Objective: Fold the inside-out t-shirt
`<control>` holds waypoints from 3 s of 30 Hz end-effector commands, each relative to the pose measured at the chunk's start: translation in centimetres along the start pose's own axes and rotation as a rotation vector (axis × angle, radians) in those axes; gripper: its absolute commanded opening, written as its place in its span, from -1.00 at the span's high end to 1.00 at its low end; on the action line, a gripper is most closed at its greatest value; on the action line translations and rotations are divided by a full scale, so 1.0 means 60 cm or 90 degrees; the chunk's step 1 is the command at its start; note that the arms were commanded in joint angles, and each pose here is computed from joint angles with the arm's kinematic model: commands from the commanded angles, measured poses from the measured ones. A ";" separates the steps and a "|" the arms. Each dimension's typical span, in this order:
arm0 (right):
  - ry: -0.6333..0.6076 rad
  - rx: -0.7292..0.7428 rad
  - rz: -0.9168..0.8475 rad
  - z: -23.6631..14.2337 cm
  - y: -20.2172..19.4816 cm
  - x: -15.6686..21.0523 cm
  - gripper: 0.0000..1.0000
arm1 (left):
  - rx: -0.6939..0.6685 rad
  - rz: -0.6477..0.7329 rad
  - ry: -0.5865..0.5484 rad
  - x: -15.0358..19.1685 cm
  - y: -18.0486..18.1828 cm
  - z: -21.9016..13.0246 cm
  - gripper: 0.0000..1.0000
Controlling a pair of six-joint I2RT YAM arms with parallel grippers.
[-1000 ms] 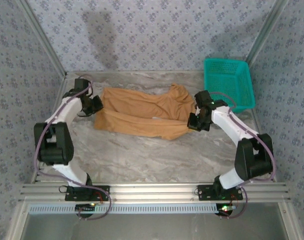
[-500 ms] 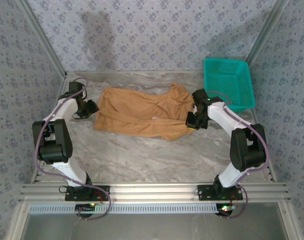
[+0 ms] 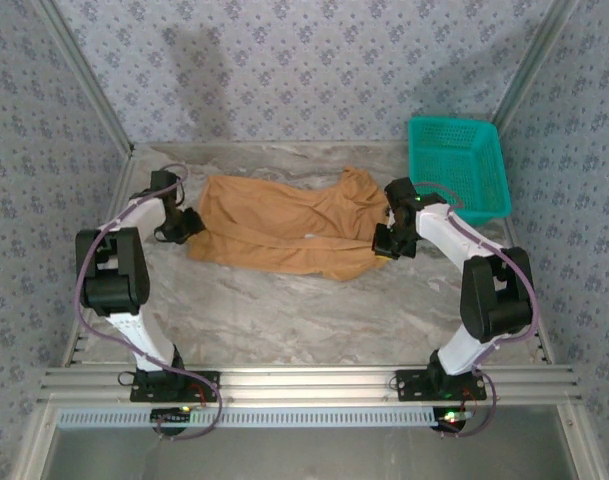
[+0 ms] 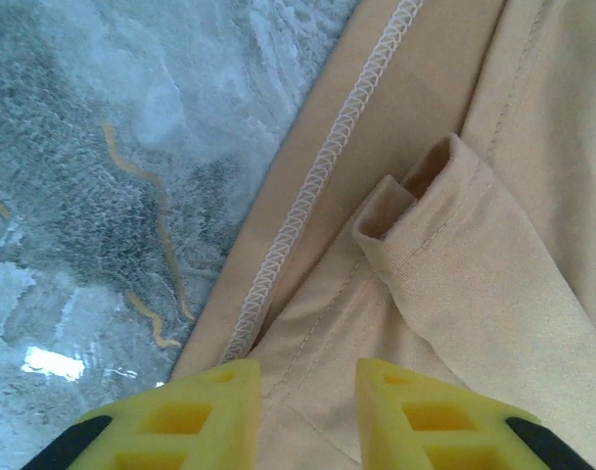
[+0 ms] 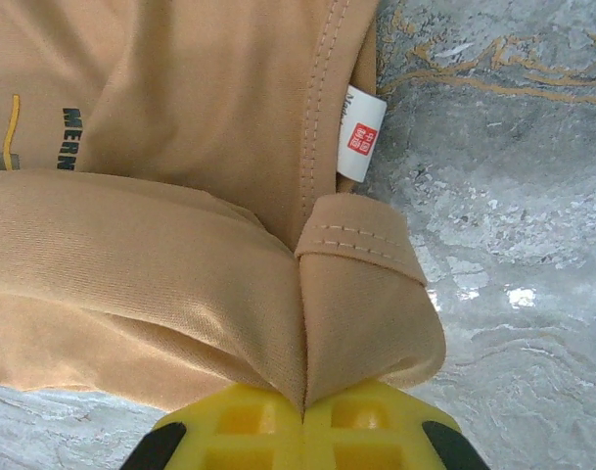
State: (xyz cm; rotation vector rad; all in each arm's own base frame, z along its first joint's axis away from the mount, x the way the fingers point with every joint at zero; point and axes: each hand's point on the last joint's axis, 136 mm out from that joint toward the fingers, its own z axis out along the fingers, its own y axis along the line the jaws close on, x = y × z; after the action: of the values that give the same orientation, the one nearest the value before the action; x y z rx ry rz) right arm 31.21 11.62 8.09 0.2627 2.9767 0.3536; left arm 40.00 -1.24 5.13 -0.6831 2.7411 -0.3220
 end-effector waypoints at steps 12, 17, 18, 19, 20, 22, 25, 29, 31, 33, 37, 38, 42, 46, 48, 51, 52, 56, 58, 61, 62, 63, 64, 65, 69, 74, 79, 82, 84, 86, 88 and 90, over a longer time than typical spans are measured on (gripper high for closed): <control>-0.009 -0.015 -0.006 -0.019 0.013 -0.017 1.00 | -0.053 0.008 0.027 0.022 0.021 0.035 0.48; -0.010 -0.015 -0.007 -0.022 0.013 -0.017 1.00 | -0.057 0.010 0.023 0.019 0.021 0.032 0.79; -0.011 -0.015 -0.007 -0.023 0.013 -0.017 1.00 | -0.056 0.010 0.020 0.018 0.020 0.029 0.85; -0.011 -0.014 -0.007 -0.024 0.013 -0.017 1.00 | -0.055 0.010 0.018 0.016 0.019 0.027 0.89; -0.011 -0.015 -0.007 -0.025 0.012 -0.017 1.00 | -0.054 0.011 0.014 0.013 0.018 0.023 0.93; -0.010 -0.014 -0.006 -0.026 0.012 -0.015 1.00 | -0.054 0.014 0.011 0.010 0.016 0.019 1.00; -0.013 -0.013 -0.006 -0.030 0.011 -0.014 1.00 | -0.052 0.015 0.007 0.006 0.013 0.012 1.00; -0.015 -0.014 -0.007 -0.032 0.010 -0.014 1.00 | -0.045 0.016 0.001 0.004 0.008 0.001 0.99; -0.015 -0.014 -0.007 -0.032 0.011 -0.015 1.00 | -0.048 0.016 0.000 0.005 0.009 0.000 0.46; -0.015 -0.013 -0.008 -0.030 0.010 -0.015 1.00 | -0.048 0.017 0.001 0.006 0.008 0.003 0.27; -0.017 -0.015 -0.009 -0.030 0.011 -0.018 1.00 | -0.052 0.022 0.017 0.015 0.006 0.021 0.31; -0.018 -0.015 -0.008 -0.031 0.012 -0.018 1.00 | -0.052 0.021 0.020 0.016 0.006 0.026 0.37; -0.018 -0.015 -0.009 -0.034 0.011 -0.016 1.00 | -0.060 0.020 0.029 0.024 0.010 0.040 0.75; -0.018 -0.014 -0.010 -0.033 0.011 -0.015 1.00 | -0.078 0.025 0.022 0.021 0.015 0.029 0.86; -0.019 -0.014 -0.010 -0.032 0.011 -0.016 1.00 | -0.087 0.032 0.014 0.016 0.015 0.017 0.86; -0.018 -0.015 -0.010 -0.029 0.012 -0.018 1.00 | -0.100 0.044 0.000 0.005 0.013 -0.008 0.84; -0.018 -0.015 -0.010 -0.029 0.013 -0.018 1.00 | -0.103 0.047 -0.007 0.001 0.011 -0.017 0.84; -0.017 -0.017 -0.011 -0.031 0.013 -0.016 1.00 | -0.098 0.057 -0.030 -0.012 0.000 -0.040 0.88; -0.018 -0.015 -0.011 -0.032 0.013 -0.015 1.00 | -0.103 0.059 -0.021 -0.004 0.000 -0.046 0.92; -0.017 -0.015 -0.012 -0.035 0.013 -0.014 1.00 | -0.095 0.064 -0.025 -0.002 -0.009 -0.054 0.99; -0.016 -0.015 -0.012 -0.036 0.013 -0.014 1.00 | -0.091 0.066 -0.028 -0.003 -0.014 -0.060 1.00; -0.017 -0.016 -0.012 -0.040 0.014 -0.015 1.00 | -0.086 0.067 -0.031 -0.004 -0.018 -0.069 1.00; -0.020 -0.019 -0.012 -0.046 0.017 -0.017 1.00 | -0.077 0.068 -0.038 -0.007 -0.025 -0.081 1.00; -0.024 -0.020 -0.012 -0.053 0.019 -0.020 1.00 | -0.067 0.071 -0.044 -0.011 -0.033 -0.096 1.00; -0.063 -0.030 -0.017 -0.107 0.032 -0.045 1.00 | -0.005 0.078 -0.129 -0.057 -0.082 -0.217 1.00; -0.143 -0.059 -0.021 -0.207 0.052 -0.088 1.00 | 0.108 0.051 -0.307 -0.118 -0.125 -0.437 1.00; -0.177 -0.069 -0.014 -0.264 0.045 -0.096 1.00 | 0.160 0.040 -0.396 -0.123 -0.121 -0.557 1.00; -0.160 -0.061 -0.016 -0.266 0.036 -0.081 1.00 | 0.154 0.039 -0.385 -0.113 -0.110 -0.547 1.00; -0.153 -0.056 -0.015 -0.268 0.032 -0.072 1.00 | 0.156 0.040 -0.370 -0.103 -0.106 -0.530 1.00; -0.158 -0.059 -0.029 -0.276 0.038 -0.062 1.00 | 0.158 0.040 -0.357 -0.091 -0.101 -0.515 1.00; -0.162 -0.077 -0.037 -0.288 0.047 -0.047 1.00 | 0.156 0.042 -0.352 -0.079 -0.094 -0.506 1.00; -0.169 -0.098 -0.041 -0.302 0.054 -0.033 1.00 | 0.150 0.047 -0.352 -0.069 -0.087 -0.504 1.00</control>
State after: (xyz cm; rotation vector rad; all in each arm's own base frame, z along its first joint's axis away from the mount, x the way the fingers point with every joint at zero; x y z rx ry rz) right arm 33.46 10.04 24.91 0.2225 2.6825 0.4503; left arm 36.58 0.55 35.78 -0.5231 2.1525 -0.3674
